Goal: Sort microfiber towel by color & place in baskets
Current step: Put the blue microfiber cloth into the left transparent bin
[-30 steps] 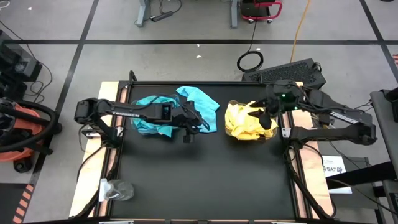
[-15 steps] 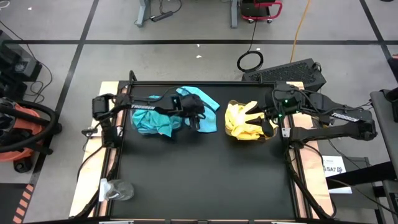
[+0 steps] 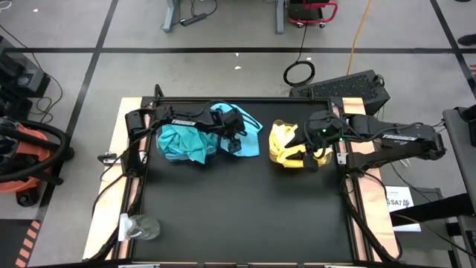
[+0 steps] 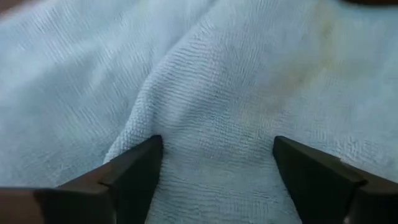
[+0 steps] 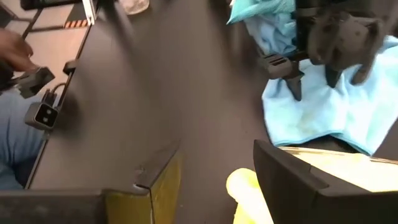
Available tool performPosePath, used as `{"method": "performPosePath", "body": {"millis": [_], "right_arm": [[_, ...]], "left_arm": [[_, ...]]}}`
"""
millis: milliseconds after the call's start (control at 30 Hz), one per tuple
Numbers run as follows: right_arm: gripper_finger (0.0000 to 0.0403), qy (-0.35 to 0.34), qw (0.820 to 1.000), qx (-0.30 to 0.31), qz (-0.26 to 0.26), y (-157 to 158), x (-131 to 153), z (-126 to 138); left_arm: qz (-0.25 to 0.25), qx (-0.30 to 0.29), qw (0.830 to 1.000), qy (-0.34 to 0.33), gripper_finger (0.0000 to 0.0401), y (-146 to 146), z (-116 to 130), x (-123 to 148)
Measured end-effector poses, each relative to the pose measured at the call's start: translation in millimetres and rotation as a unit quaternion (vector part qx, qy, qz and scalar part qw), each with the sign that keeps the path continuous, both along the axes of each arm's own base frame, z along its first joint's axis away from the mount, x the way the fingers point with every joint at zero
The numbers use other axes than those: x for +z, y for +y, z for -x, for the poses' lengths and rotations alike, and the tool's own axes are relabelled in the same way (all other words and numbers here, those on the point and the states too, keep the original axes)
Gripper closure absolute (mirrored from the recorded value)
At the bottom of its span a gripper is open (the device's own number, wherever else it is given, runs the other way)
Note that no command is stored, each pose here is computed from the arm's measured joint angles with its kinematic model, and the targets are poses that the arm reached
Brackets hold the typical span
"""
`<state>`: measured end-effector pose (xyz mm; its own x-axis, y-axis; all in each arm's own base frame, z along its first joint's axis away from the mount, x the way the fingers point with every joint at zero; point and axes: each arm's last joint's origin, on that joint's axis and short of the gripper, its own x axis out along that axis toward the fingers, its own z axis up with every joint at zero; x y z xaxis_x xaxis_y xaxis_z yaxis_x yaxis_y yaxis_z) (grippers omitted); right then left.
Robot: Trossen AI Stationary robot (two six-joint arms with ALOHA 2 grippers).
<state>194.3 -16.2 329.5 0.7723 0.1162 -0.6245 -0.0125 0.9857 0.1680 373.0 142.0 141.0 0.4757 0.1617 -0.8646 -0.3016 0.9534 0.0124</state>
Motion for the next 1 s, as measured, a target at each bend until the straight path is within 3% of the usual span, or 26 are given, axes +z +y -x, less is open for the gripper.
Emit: {"method": "performPosePath", "body": {"millis": [100,233,500,767,1000], "right_arm": [[0.0211,0.007,1.0,0.012,0.003,2.9,-4.0,-7.2],[0.0211,0.008,1.0,0.024,0.003,7.1,-7.3,-15.0],[0.0211,0.009,0.999,0.032,0.0,16.1,-8.8,-19.1],[0.0211,0.012,0.999,0.036,0.003,25.2,-8.9,-19.0],[0.0211,0.012,0.999,0.031,0.018,30.3,-9.1,-18.8]], "left_arm": [[0.007,0.0,1.0,0.019,0.0093,1.2,-2.1,-10.3],[0.008,0.0,0.999,0.038,0.015,-0.3,-3.2,-22.2],[-0.014,-0.042,0.998,0.05,0.0374,-11.0,-5.9,-22.8],[-0.013,-0.064,0.997,0.042,0.0389,-27.0,-0.1,4.8],[-0.052,-0.086,0.995,-0.015,0.0389,-48.4,18.6,79.9]]}}
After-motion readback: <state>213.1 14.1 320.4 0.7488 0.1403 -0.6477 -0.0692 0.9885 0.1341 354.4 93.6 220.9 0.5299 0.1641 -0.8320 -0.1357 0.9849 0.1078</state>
